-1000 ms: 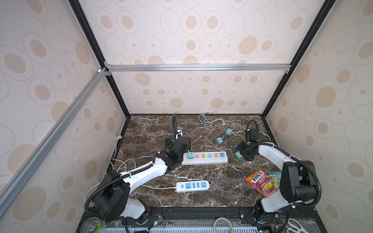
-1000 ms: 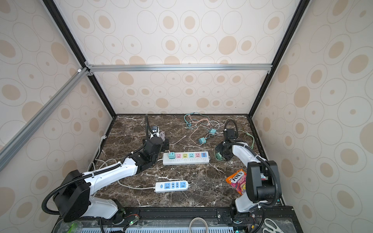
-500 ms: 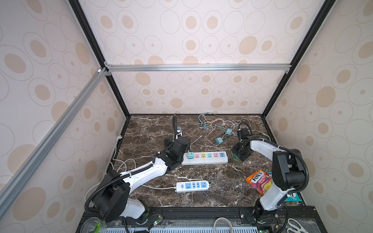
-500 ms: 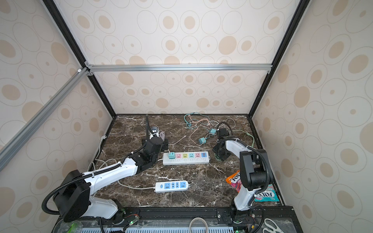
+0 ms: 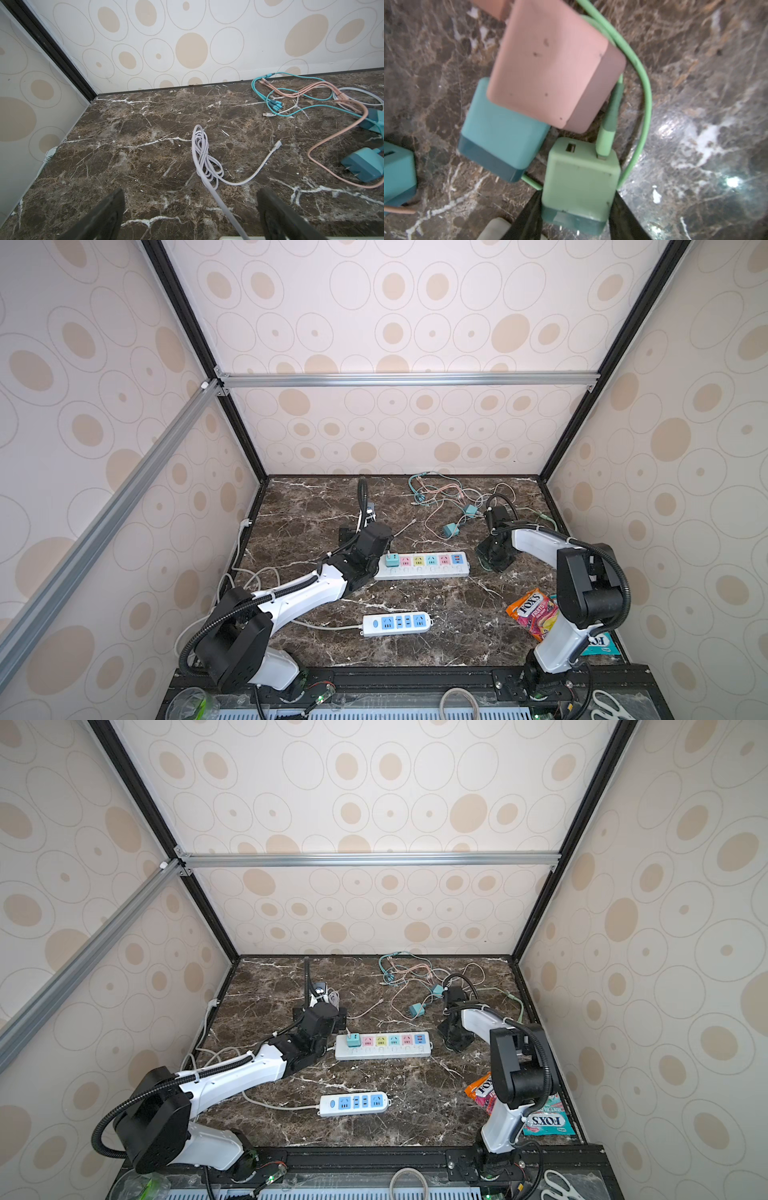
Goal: Insert the plug
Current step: 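Close the right gripper on the light green charger in the pile, then lift the light green charger with the right gripper toward the strip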
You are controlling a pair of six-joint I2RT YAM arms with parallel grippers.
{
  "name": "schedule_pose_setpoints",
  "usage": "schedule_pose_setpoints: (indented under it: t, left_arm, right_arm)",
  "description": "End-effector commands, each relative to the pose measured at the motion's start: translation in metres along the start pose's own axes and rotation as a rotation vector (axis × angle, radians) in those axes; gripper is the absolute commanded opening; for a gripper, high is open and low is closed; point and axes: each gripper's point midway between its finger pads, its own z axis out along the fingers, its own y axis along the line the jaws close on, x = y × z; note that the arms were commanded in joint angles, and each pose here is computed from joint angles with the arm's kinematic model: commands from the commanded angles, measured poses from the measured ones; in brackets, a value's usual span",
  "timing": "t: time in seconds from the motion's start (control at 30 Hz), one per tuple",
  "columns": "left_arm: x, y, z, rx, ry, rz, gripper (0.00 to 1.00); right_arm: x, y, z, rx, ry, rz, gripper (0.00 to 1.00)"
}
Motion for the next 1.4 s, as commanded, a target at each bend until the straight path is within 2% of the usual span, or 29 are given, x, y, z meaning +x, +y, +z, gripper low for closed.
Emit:
schedule_pose_setpoints:
  t: [0.0, 0.2, 0.33, 0.53, 0.6, 0.73, 0.87, 0.93, 1.07, 1.27, 1.37]
  left_arm:
    - [-0.011, 0.001, -0.006, -0.009, -0.019, -0.002, 0.98]
    - [-0.022, 0.003, -0.012, 0.011, -0.041, -0.021, 0.98]
    - [-0.033, 0.001, -0.018, 0.041, -0.058, -0.053, 0.98]
    - [-0.049, -0.013, -0.028, 0.155, -0.086, -0.069, 0.98]
    - [-0.053, -0.027, -0.032, 0.234, -0.080, -0.054, 0.98]
    - [-0.056, -0.042, -0.033, 0.307, -0.057, -0.040, 0.98]
    - [-0.061, -0.057, -0.035, 0.375, -0.050, -0.030, 0.98]
    - [-0.063, -0.070, -0.040, 0.452, -0.046, -0.016, 0.98]
    - [-0.065, -0.111, -0.055, 0.677, 0.002, 0.025, 0.98]
    - [-0.086, -0.156, -0.086, 0.962, 0.039, 0.023, 0.98]
    - [-0.099, -0.165, -0.098, 1.045, 0.049, 0.008, 0.98]
  right_arm:
    - [-0.005, -0.011, -0.005, 0.032, -0.058, 0.011, 0.43]
    - [-0.034, -0.024, -0.051, 0.008, -0.262, -0.034, 0.25]
    - [-0.057, -0.027, -0.092, -0.027, -0.436, -0.118, 0.19]
    - [-0.077, -0.006, -0.155, -0.110, -0.638, -0.448, 0.13]
    - [-0.078, 0.005, -0.181, -0.181, -0.713, -0.537, 0.13]
    - [-0.068, 0.036, -0.232, -0.377, -0.857, -0.760, 0.12]
    - [-0.056, 0.058, -0.269, -0.508, -0.899, -0.893, 0.12]
    - [-0.047, 0.067, -0.274, -0.553, -0.875, -0.961, 0.12]
    - [-0.009, 0.082, -0.263, -0.669, -0.805, -1.172, 0.13]
    - [0.049, 0.098, -0.253, -0.795, -0.918, -1.468, 0.13]
    - [0.064, 0.102, -0.248, -0.801, -0.948, -1.563, 0.12]
